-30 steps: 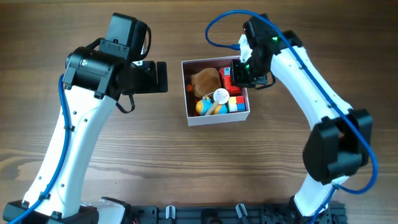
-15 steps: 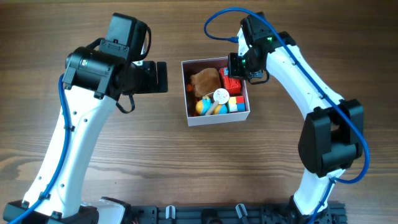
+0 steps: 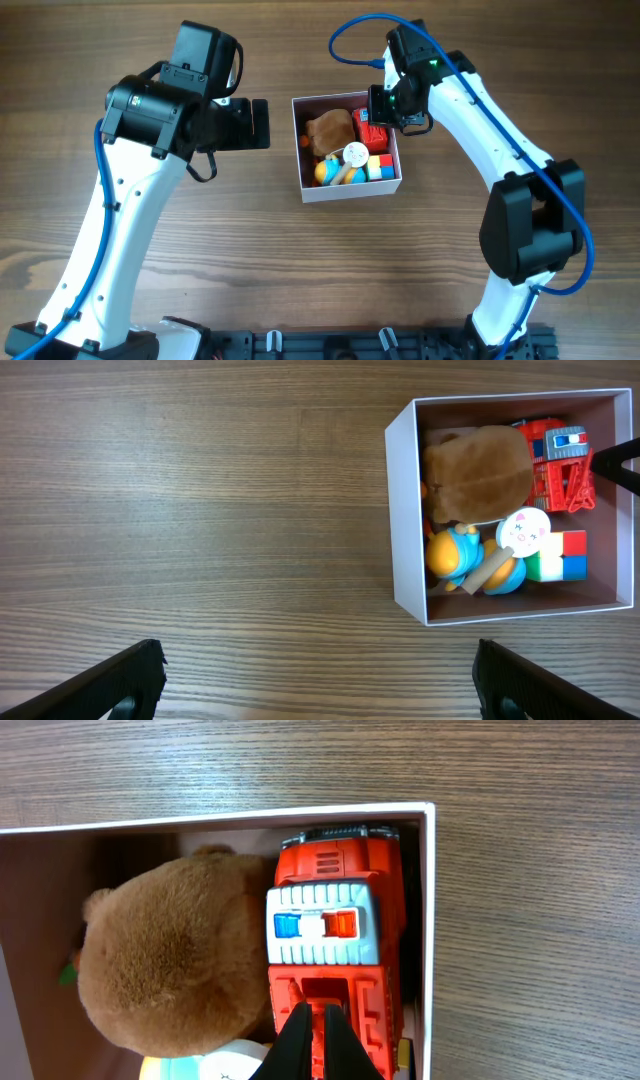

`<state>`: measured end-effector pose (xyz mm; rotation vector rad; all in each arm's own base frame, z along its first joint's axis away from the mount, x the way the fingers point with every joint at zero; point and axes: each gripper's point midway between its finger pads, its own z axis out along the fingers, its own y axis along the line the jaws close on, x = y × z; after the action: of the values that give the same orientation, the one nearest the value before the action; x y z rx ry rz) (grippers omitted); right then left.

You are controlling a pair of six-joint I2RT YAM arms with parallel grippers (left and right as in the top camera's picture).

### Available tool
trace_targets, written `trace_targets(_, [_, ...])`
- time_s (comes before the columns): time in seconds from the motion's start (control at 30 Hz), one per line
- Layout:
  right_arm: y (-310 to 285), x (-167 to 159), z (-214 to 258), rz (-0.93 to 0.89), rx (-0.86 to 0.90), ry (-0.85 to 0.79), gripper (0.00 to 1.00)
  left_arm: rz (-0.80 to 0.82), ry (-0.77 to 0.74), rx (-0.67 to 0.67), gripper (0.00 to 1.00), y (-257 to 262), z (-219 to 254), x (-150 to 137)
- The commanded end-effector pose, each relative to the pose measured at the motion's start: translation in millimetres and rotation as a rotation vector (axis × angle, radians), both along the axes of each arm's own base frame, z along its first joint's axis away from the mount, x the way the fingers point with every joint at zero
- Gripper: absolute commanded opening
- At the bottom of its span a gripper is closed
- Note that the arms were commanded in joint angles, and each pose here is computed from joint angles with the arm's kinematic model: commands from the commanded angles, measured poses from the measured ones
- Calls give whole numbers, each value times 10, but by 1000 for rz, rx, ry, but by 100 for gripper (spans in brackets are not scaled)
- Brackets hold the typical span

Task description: Pack container

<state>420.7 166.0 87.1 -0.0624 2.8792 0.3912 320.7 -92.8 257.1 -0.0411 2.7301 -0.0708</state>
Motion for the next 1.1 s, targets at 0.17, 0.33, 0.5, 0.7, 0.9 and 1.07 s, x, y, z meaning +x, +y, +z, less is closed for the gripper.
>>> trace_targets(0.17, [-10, 1, -112, -33, -3, 15, 4, -23, -6, -5, 100, -34, 21, 15])
trace_targets(0.33, [-54, -45, -277, -31, -31, 16, 4, -23, -6, -5, 100, -34, 21, 15])
trace_targets(0.5, [-49, -32, -272, -28, -29, 10, 4, -23, -6, -5, 100, -34, 21, 15])
trace_targets(0.7, [-37, -18, 94, 48, -32, -50, 4, -23, -6, -5, 100, -34, 21, 15])
trace_targets(0.9, [-148, 32, 1113, 36, -37, -277, 4, -23, -6, -5, 100, -34, 21, 15])
trace_targets(1.07, [-475, -113, 1597, -54, -104, -378, 4, -22, -9, -7, 100, -37, 24, 22])
